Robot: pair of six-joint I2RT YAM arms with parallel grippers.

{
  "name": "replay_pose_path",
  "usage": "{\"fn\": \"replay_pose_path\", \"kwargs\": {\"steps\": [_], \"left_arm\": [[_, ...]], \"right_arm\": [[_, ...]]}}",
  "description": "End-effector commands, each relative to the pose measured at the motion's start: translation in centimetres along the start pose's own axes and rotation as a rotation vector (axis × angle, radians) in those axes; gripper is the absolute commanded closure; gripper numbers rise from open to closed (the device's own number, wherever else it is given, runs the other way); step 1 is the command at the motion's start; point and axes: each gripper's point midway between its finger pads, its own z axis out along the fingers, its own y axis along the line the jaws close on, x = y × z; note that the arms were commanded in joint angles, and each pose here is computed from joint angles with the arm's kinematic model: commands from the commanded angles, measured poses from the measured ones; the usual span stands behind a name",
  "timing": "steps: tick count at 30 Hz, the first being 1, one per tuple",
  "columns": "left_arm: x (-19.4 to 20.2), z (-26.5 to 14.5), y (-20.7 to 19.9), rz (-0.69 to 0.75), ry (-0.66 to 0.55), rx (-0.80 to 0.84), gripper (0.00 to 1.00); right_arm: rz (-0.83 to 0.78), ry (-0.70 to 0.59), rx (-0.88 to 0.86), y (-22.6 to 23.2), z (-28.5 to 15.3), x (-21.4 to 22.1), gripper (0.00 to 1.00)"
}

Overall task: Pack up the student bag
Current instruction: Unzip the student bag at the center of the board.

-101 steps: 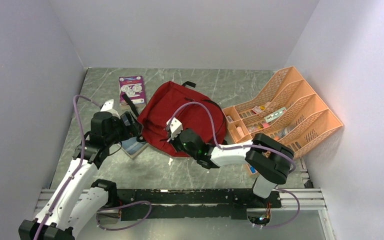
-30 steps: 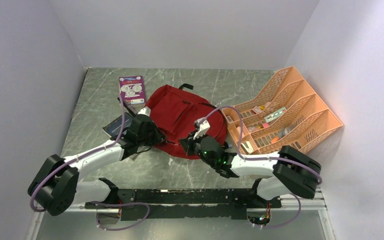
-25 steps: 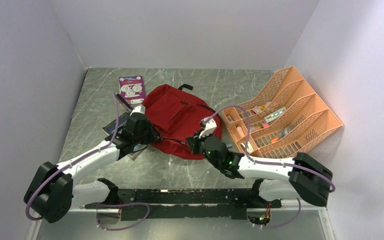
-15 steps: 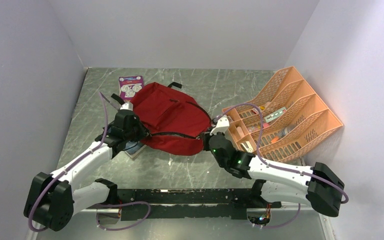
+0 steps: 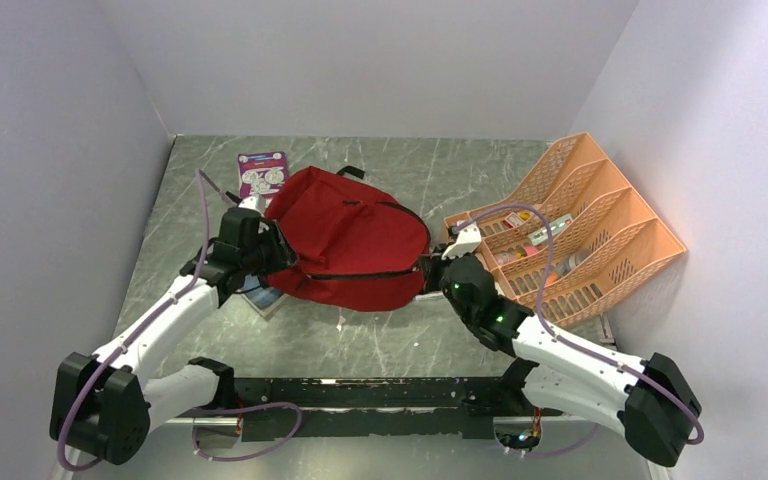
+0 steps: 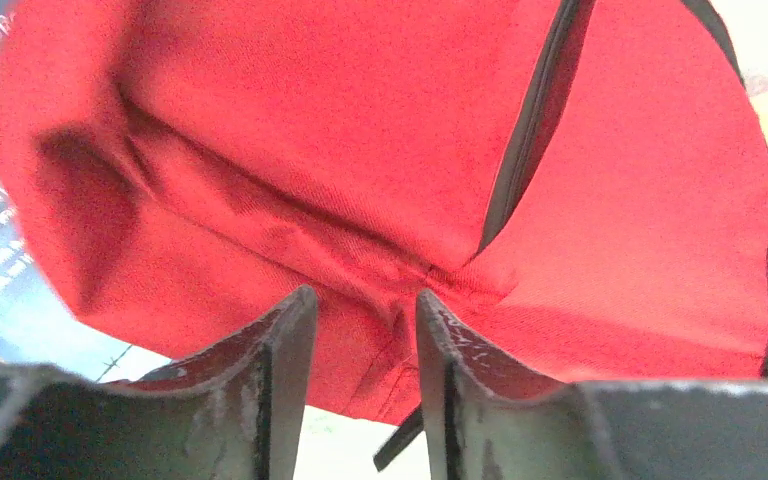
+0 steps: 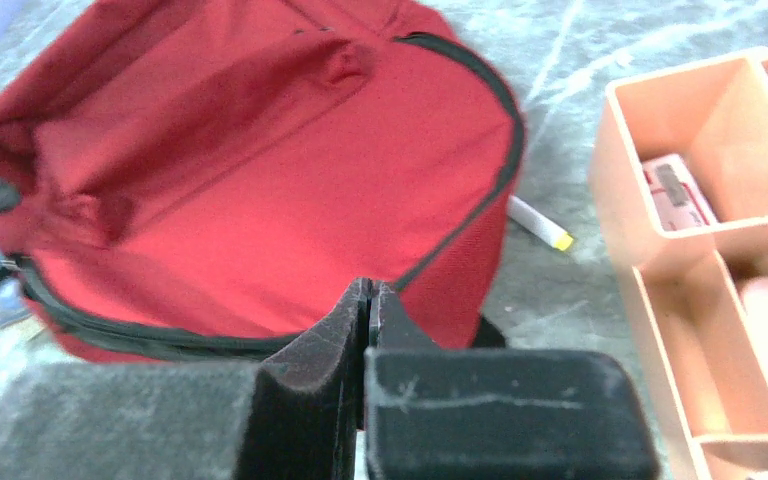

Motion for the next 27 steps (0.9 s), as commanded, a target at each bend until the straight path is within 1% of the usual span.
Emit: {"fn": "replay_pose_path", "kwargs": {"steps": [1, 3, 5, 7, 9, 11, 15, 17, 19, 23, 27], "left_arm": [[-3.0, -2.4, -0.3, 0.139, -0.030, -0.016, 0.48], [-4.7, -4.2, -2.1, 0.196, -0.060, 0.037, 0.39], [-6.1, -5.9, -4.3, 0.266, -0.098, 0.128, 0.35], [-7.0, -7.4, -6.9, 0.346, -0.130, 0.255, 0.35], [-7.2, -8.3, -9.0, 0.418, -0.145, 0.366, 0.39], [-6.8, -8.3, -10.7, 0.498, -0.173, 0.425, 0.39], [-4.1, -8.4, -14.6, 0.721, -0.242, 0.562, 0.31], [-2.8, -8.6, -16.0, 0.862, -0.295, 0.636, 0.32], [-1.6, -8.7, -17.0, 0.969, -0.321, 0.708, 0.32], [1.4, -8.6, -18.9, 1.158, -0.268, 0.858, 0.39], [3.7, -7.5, -20.1, 1.290, -0.218, 0.916, 0.42]], "right_arm": [[-0.047, -0.053, -0.185, 3.0, -0.2, -1.9, 1.00], [-0.059, -0.044, -0.243, 4.1, -0.3, -1.9, 1.00], [-0.063, -0.040, -0.274, 4.7, -0.4, -1.9, 1.00], [-0.060, -0.040, -0.280, 4.8, -0.5, -2.0, 1.00], [-0.054, -0.043, -0.284, 4.8, -0.7, -2.0, 1.00], [-0.043, -0.039, -0.295, 5.0, -0.9, -2.0, 1.00], [0.010, -0.017, -0.293, 5.1, -1.2, -1.9, 1.00], [0.043, -0.016, -0.296, 5.3, -1.5, -2.3, 1.00], [0.067, -0.020, -0.292, 5.2, -1.8, -2.6, 1.00], [0.087, -0.032, -0.305, 5.4, -2.4, -3.3, 1.00], [0.096, -0.029, -0.339, 6.0, -2.9, -3.5, 1.00]]}}
